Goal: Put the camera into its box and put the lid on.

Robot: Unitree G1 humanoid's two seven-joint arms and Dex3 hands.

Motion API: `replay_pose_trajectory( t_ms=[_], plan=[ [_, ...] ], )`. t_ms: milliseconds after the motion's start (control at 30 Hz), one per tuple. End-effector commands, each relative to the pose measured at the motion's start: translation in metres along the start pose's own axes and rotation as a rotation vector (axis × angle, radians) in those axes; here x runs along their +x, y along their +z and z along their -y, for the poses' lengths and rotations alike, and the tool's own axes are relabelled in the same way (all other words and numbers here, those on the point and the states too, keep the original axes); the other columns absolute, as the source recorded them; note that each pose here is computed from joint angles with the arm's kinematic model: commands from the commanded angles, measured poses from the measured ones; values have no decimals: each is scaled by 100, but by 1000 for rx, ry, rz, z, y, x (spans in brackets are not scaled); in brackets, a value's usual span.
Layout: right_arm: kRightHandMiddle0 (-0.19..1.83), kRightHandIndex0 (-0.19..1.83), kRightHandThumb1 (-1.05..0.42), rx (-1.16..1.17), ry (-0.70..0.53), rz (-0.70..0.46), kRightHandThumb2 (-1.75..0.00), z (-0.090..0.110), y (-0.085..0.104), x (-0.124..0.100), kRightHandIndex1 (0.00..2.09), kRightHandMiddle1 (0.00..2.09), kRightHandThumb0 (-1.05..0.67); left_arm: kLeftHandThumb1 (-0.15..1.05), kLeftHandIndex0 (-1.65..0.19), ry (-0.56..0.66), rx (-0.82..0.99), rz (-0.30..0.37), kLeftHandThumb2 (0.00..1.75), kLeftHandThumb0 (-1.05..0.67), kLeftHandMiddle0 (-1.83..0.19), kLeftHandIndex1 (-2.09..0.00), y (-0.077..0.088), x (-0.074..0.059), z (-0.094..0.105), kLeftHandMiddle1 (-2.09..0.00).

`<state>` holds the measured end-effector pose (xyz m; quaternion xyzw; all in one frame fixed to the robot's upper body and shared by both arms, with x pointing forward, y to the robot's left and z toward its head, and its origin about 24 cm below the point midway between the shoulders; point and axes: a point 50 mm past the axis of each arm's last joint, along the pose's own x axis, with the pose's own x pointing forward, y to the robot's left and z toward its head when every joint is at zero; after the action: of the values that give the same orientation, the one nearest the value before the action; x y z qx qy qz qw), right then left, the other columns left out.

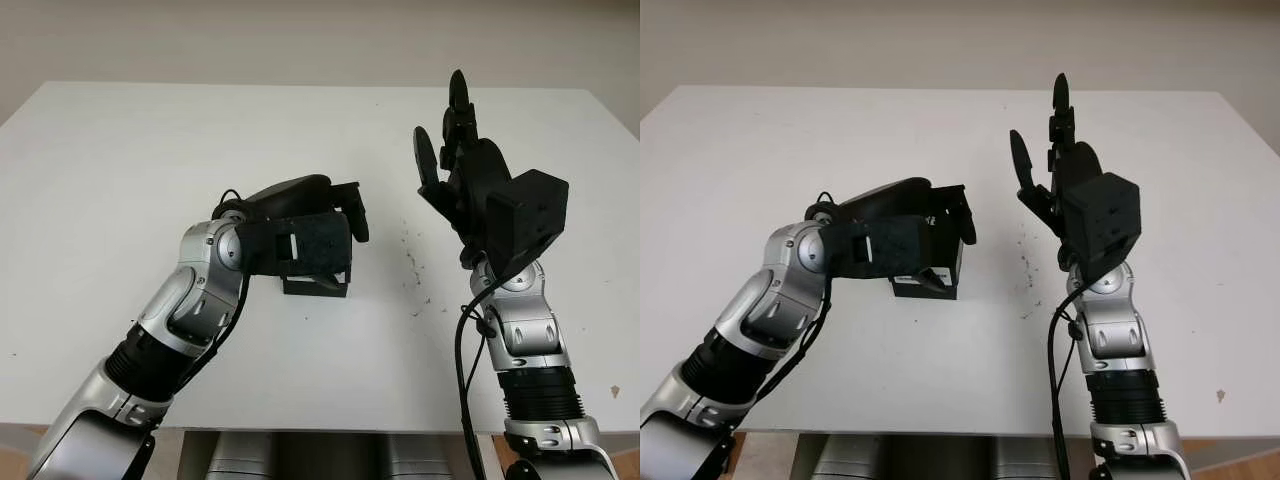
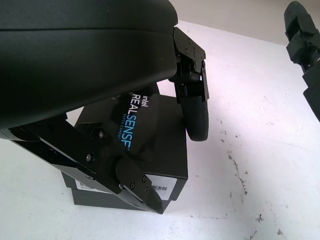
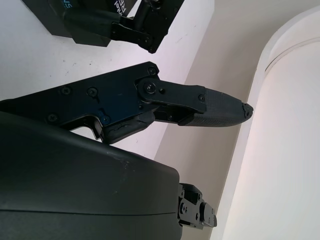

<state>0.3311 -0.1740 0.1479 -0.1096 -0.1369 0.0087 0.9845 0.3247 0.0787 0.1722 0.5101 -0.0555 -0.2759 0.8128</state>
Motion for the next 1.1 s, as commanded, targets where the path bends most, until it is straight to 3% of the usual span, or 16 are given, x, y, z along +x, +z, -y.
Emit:
replay_pose_trajectory(
  t_ms=[0,600,833,900,933,967,1000,1033,1067],
  plan=[
    [-19,-19,-105,4,-5,22,-58,0,3,-1,0,0,-79,96,-30,-4,6,3,5,-9,-48,-152,1,2,3,-170],
    [-19,-19,-105,5,-4,13,-58,-2,2,-1,0,0,-79,95,-30,-4,36,-1,5,-8,-40,-152,-1,5,10,-177],
    [-19,-19,-105,24,-3,10,-58,0,2,-1,0,0,-79,95,-29,9,42,-8,5,-9,-35,-151,-4,3,12,-170],
    [-19,-19,-105,17,-2,11,-58,1,2,-1,0,0,-79,95,-18,25,69,-9,5,-23,-27,-144,-3,2,13,-179],
    [-19,-19,-105,16,-2,10,-58,1,2,-1,0,0,-79,95,-8,29,78,-9,6,-34,-28,-135,-3,2,13,-194],
    [-19,-19,-105,14,-1,11,-58,1,2,-1,0,0,-79,96,1,11,94,-13,6,-44,-19,-118,-2,1,12,-192],
    [-19,-19,-105,16,0,11,-58,1,2,-1,0,0,-79,99,5,-15,111,-18,6,-54,0,-85,-2,-1,12,-170],
    [-19,-19,-105,15,2,11,-58,0,2,-1,0,0,-79,101,7,-42,136,-24,8,-62,8,-52,-2,-2,12,-108],
    [-19,-19,-105,13,3,13,-58,0,2,-1,0,0,-79,103,10,-63,162,-29,11,-70,13,-31,-2,-3,12,-63]
  ],
)
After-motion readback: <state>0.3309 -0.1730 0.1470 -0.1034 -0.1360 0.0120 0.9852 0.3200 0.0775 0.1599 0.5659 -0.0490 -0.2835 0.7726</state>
